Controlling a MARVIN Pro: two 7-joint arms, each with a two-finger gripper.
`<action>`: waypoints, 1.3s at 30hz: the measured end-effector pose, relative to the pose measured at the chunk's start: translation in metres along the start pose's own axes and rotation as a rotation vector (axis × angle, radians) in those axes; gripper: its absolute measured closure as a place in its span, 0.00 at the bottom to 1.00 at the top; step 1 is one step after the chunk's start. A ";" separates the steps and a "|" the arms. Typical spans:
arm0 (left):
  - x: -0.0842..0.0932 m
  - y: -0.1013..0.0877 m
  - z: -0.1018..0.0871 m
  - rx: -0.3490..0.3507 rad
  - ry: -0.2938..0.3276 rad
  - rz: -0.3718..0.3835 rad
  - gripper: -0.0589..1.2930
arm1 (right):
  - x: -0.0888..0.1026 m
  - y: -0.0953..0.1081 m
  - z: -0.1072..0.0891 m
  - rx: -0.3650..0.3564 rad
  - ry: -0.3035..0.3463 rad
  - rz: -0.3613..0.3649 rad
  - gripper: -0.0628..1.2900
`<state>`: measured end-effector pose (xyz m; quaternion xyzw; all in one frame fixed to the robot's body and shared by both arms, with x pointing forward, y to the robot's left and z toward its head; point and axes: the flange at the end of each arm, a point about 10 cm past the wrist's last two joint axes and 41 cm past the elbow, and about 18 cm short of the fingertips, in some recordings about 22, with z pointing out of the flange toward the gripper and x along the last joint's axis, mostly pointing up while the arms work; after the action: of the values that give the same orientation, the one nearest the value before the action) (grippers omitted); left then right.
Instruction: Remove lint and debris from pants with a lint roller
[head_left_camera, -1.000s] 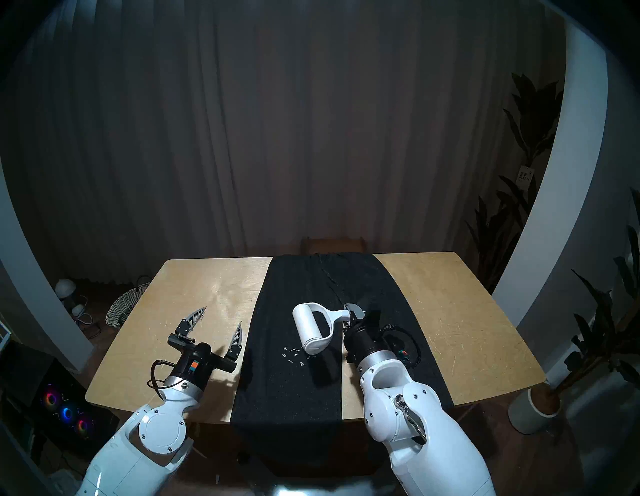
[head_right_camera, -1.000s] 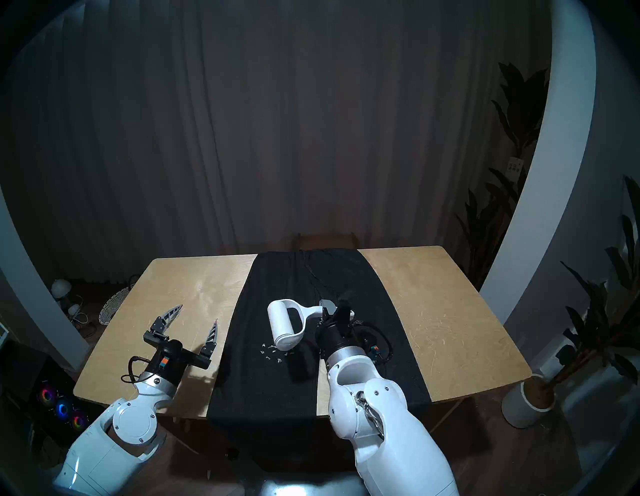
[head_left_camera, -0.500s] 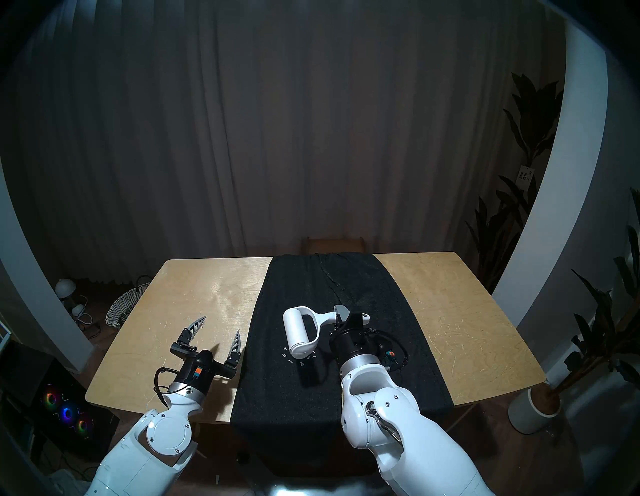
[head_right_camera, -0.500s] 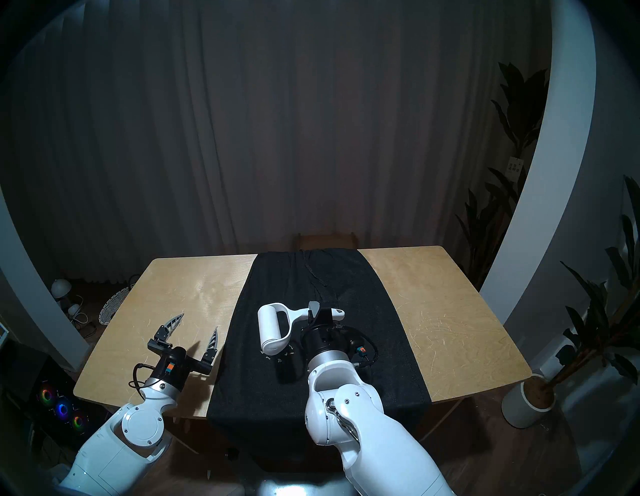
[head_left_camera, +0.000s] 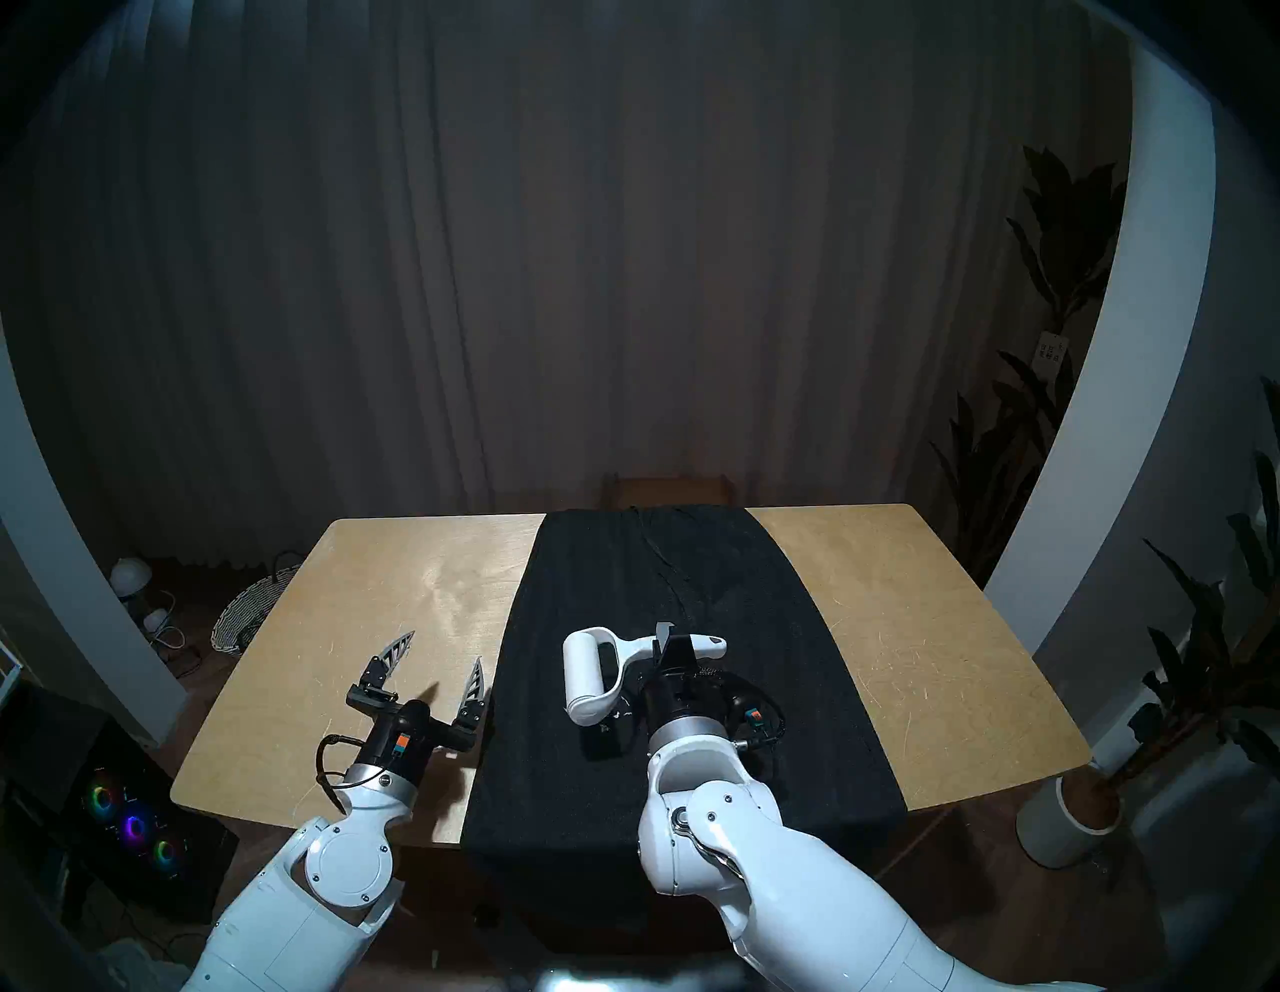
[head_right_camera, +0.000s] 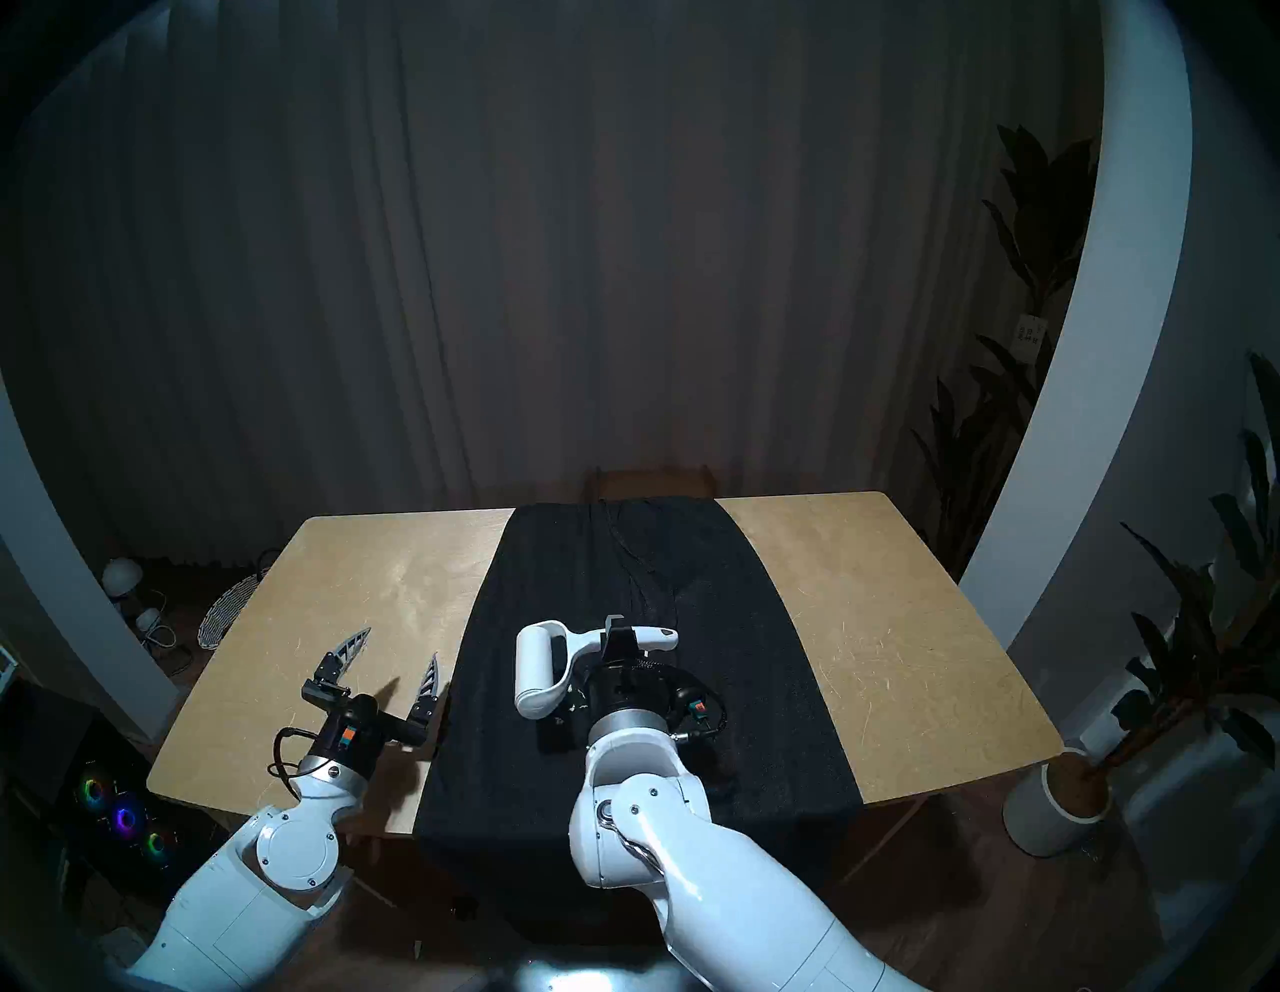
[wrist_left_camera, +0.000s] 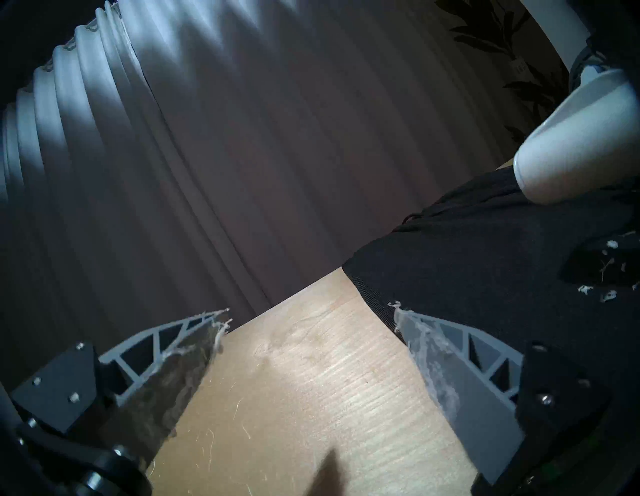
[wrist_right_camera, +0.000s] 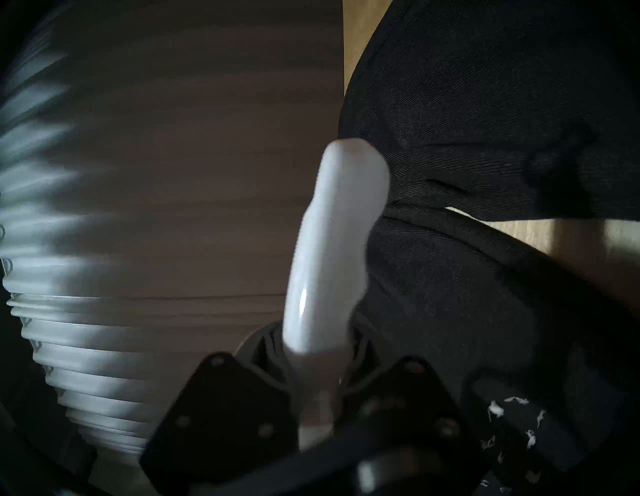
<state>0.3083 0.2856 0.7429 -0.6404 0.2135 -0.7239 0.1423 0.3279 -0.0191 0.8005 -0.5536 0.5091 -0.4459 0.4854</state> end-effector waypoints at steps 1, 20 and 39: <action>0.001 0.000 0.001 0.003 0.007 -0.006 0.04 | -0.002 0.000 0.001 0.001 0.008 -0.004 0.89; -0.006 0.015 0.006 -0.031 0.003 0.035 0.04 | -0.040 0.000 0.010 -0.040 0.078 -0.047 0.89; -0.011 0.021 0.019 -0.081 -0.057 0.148 0.07 | -0.044 -0.016 0.025 -0.062 0.100 -0.027 0.89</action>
<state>0.3276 0.2702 0.7245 -0.6484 0.2850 -0.6837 0.1755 0.3514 0.0270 0.8130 -0.5521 0.5389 -0.4634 0.4359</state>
